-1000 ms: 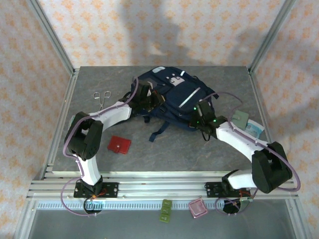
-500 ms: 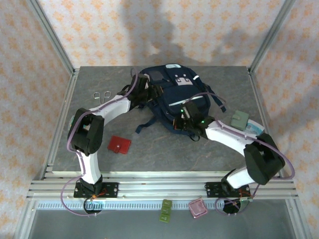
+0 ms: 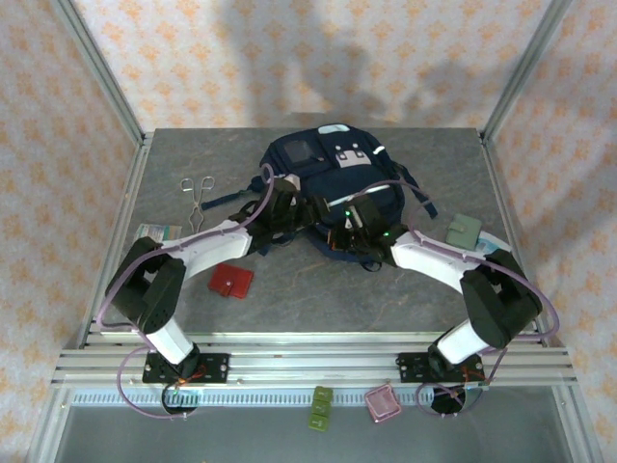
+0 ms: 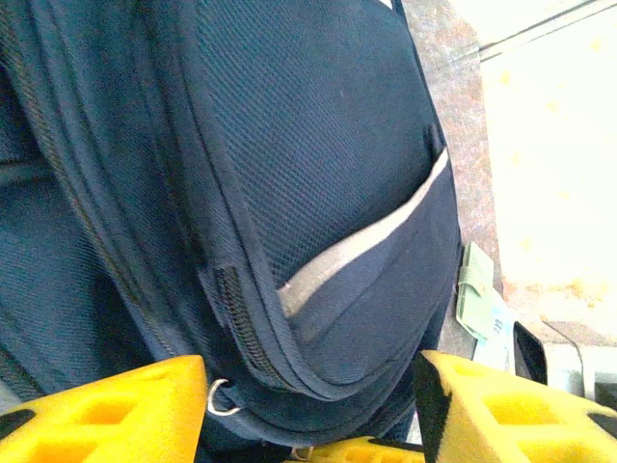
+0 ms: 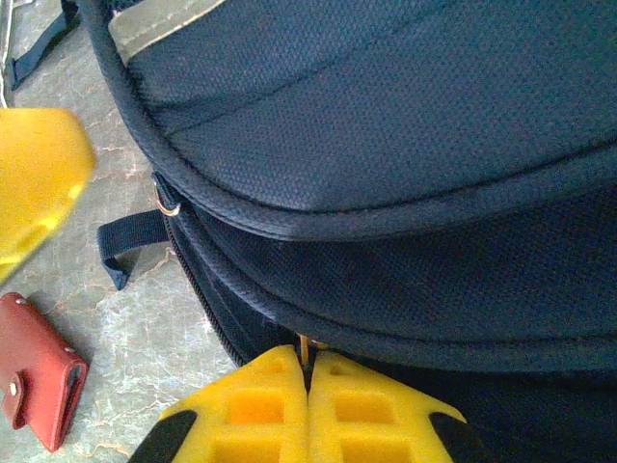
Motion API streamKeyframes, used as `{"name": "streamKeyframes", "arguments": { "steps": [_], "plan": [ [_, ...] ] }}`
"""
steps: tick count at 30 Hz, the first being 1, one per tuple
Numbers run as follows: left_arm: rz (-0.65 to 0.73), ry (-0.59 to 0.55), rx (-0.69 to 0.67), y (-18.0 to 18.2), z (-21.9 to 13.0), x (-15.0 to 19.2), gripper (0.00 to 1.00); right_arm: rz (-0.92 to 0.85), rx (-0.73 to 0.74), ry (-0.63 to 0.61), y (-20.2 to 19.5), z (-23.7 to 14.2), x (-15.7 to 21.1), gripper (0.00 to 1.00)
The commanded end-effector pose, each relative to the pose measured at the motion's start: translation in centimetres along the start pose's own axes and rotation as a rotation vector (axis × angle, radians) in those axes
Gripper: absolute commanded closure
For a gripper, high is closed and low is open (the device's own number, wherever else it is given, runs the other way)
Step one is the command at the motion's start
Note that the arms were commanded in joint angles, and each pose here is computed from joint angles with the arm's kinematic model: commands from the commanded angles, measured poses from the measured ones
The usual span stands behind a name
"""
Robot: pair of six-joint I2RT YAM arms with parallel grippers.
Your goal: Pack books, pencil case, and school supplies into a backpack
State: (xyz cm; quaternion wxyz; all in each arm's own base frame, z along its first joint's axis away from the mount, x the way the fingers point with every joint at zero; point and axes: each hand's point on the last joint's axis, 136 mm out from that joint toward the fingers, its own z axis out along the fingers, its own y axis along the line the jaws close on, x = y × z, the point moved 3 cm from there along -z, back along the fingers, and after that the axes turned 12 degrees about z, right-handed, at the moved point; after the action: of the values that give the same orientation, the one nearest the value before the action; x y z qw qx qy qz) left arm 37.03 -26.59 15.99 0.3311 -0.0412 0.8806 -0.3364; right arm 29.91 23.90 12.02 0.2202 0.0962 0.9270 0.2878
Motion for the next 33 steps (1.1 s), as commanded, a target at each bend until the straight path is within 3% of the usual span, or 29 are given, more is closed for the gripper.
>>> {"name": "streamKeyframes", "arguments": {
  "steps": [1,8,10,12,14,27,30,33],
  "plan": [
    [-0.013,-0.039,-0.054,0.8,1.5,-0.5,0.4,-0.013,-0.067,-0.053,2.3,-0.4,-1.5,1.0],
    [-0.011,-0.014,-0.175,2.3,3.3,0.5,0.43,-0.013,-0.07,-0.061,2.4,-0.5,-1.6,1.0],
    [-0.018,-0.022,-0.191,2.6,3.6,0.4,0.54,-0.016,-0.061,-0.062,2.2,-0.4,-1.6,1.0],
    [-0.016,-0.029,-0.192,2.6,3.9,0.2,0.82,-0.018,-0.035,-0.066,1.8,-0.4,-1.6,1.0],
    [-0.012,-0.029,-0.203,2.7,4.1,0.0,1.0,-0.022,0.007,-0.078,1.1,-0.4,-1.7,1.0],
    [-0.017,-0.099,-0.244,5.7,1.1,-3.2,1.0,0.099,0.467,-0.216,-10.4,-4.5,-4.0,1.0],
    [-0.016,-0.111,-0.244,6.0,0.7,-3.8,1.0,0.111,0.492,-0.273,-11.0,-5.5,-4.9,1.0],
    [-0.003,-0.12,-0.24,5.9,0.5,-4.3,1.0,0.094,0.42,-0.251,-9.4,-5.3,-4.9,1.0]
  ]
}}
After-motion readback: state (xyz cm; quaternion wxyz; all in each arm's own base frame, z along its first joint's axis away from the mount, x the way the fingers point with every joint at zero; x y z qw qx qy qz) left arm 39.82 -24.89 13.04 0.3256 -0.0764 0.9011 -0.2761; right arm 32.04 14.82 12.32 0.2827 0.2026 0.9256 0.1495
